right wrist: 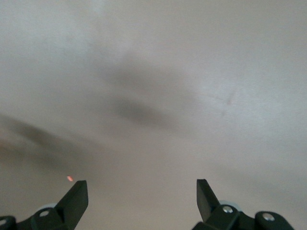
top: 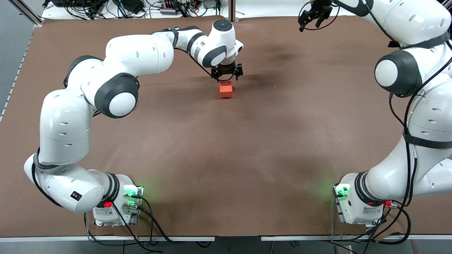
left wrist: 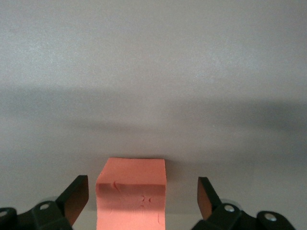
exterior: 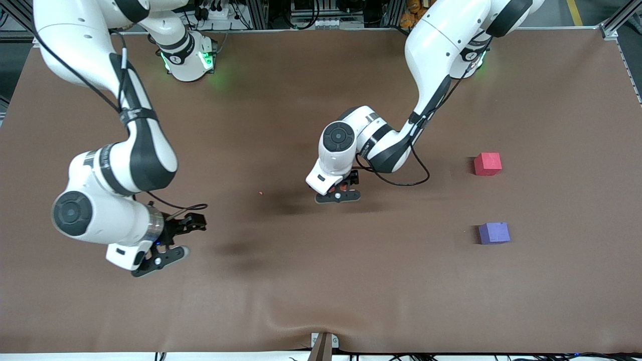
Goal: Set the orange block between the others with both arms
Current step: 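Grasp the orange cube with the left gripper while the right gripper withdraws, then carry the orange cube toward the pink and purple cubes with the left gripper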
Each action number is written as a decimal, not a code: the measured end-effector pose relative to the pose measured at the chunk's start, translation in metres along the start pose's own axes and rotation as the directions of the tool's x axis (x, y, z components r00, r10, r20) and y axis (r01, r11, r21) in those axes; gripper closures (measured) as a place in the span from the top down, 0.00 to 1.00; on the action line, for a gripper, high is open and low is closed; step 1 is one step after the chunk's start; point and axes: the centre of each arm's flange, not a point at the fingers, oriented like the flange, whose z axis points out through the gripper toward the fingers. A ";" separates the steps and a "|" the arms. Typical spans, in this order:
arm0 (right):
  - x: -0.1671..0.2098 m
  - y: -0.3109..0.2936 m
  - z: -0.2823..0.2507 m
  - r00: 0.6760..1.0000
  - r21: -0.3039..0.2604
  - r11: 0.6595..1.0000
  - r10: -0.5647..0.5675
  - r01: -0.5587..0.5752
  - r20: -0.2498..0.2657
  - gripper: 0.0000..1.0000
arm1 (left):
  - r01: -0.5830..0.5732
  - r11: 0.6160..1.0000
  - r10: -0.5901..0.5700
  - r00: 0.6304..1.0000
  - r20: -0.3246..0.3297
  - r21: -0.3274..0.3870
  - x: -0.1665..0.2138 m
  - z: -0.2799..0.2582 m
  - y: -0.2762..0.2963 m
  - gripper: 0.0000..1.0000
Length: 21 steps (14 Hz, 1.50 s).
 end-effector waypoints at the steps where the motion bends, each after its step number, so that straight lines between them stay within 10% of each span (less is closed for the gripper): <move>1: -0.003 0.012 0.004 1.000 -0.001 1.000 -0.020 0.020 -0.006 1.00 | -0.003 1.000 0.003 1.000 0.001 0.002 -0.001 0.001 0.000 1.00; 7: -0.014 0.073 0.039 0.993 -0.012 0.994 -0.111 0.111 -0.040 1.00 | -0.031 0.999 0.030 0.999 0.029 0.030 -0.016 0.018 -0.001 1.00; 11: -0.019 0.107 0.063 0.987 -0.022 0.988 -0.151 0.150 -0.057 1.00 | -0.049 0.998 0.048 0.998 0.035 0.035 -0.018 0.021 -0.002 0.60; 15: -0.023 0.125 0.085 0.978 -0.025 0.980 -0.198 0.196 -0.060 1.00 | -0.048 0.996 0.043 0.997 0.058 0.076 -0.010 0.011 -0.010 0.57; 21: -0.024 0.127 0.097 0.979 -0.017 0.980 -0.198 0.197 -0.049 1.00 | -0.064 0.992 0.063 0.998 0.014 0.112 0.061 -0.158 -0.102 0.53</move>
